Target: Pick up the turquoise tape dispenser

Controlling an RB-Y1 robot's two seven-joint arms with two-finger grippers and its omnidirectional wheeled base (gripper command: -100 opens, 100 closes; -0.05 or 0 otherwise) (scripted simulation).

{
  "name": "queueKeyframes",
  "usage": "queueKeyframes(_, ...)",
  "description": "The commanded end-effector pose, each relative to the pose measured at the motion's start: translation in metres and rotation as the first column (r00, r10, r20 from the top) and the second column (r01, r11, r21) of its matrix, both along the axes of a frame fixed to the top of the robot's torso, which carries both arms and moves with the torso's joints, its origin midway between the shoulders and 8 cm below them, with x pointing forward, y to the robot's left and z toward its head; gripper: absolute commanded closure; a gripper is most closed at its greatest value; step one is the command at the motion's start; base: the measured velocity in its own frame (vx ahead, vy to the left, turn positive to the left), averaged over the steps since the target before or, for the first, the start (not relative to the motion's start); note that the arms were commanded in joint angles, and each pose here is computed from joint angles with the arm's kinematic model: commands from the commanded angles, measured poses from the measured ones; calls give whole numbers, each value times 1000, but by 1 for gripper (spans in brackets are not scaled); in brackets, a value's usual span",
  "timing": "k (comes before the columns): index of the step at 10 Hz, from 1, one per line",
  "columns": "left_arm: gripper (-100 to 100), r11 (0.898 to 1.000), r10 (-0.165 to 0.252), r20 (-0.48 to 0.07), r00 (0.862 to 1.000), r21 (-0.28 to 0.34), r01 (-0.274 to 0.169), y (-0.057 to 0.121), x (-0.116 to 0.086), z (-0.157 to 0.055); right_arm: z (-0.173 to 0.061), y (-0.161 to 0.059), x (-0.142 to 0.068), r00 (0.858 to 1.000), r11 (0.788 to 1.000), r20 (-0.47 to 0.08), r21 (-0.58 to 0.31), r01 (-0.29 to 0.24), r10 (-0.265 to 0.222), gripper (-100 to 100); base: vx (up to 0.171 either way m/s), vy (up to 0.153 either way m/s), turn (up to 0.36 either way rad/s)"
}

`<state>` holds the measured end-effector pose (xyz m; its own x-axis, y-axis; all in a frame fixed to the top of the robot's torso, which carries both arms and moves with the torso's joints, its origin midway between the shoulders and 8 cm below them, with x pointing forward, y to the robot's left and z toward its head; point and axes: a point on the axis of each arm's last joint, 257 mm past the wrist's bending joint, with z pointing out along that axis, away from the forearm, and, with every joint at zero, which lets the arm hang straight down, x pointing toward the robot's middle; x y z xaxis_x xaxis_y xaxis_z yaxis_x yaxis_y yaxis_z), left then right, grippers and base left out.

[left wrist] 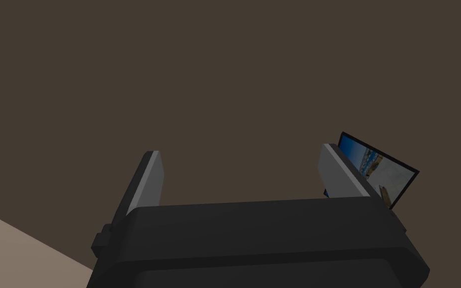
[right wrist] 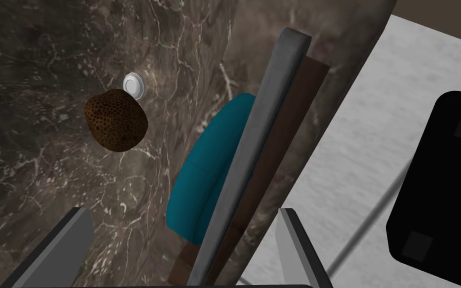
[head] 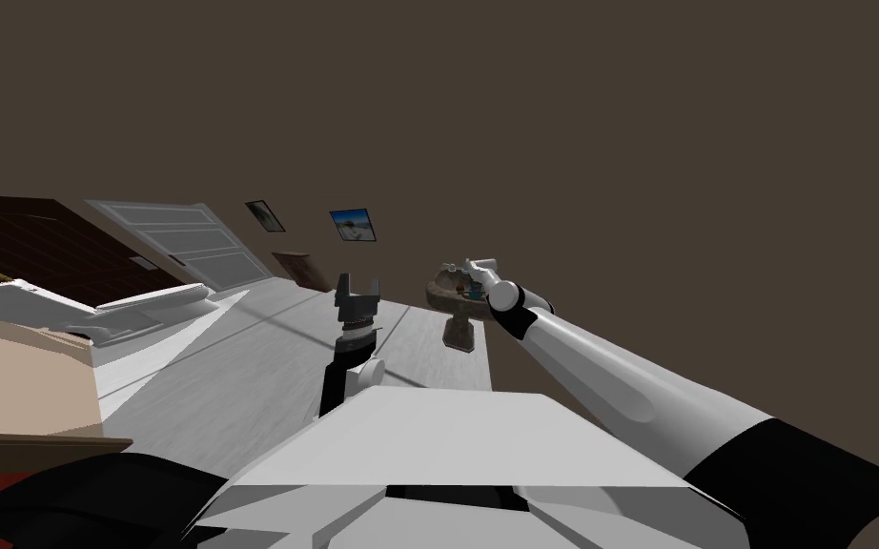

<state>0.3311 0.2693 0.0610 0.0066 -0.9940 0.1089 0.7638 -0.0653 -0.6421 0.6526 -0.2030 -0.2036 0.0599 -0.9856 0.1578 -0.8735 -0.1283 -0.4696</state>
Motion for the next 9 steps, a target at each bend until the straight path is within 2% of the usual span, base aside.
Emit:
queueKeyframes(1, 0, 1000, 0, 0, 1000, 0, 0, 0, 0, 0, -4, -10, 1, 1000, 1000, -1, 1, -15, 15, -100, 25, 57, -85)
queueKeyframes(5, 0, 1000, 0, 0, 1000, 0, 0, 0, 0, 0, -12, -30, 1, 999, 999, -1, 0, -43, 43, -100, 34, 114, -79)
queueKeyframes(7, 0, 1000, 0, 0, 1000, 0, 0, 0, 0, 0, -12, -30, 1, 999, 999, -1, 0, -43, 43, -100, 16, 39, -6)
queueKeyframes(9, 0, 1000, 0, 0, 1000, 0, 0, 0, 0, 0, -18, -45, 1, 998, 998, 1, -2, -63, 63, -100, 7, 78, -89)
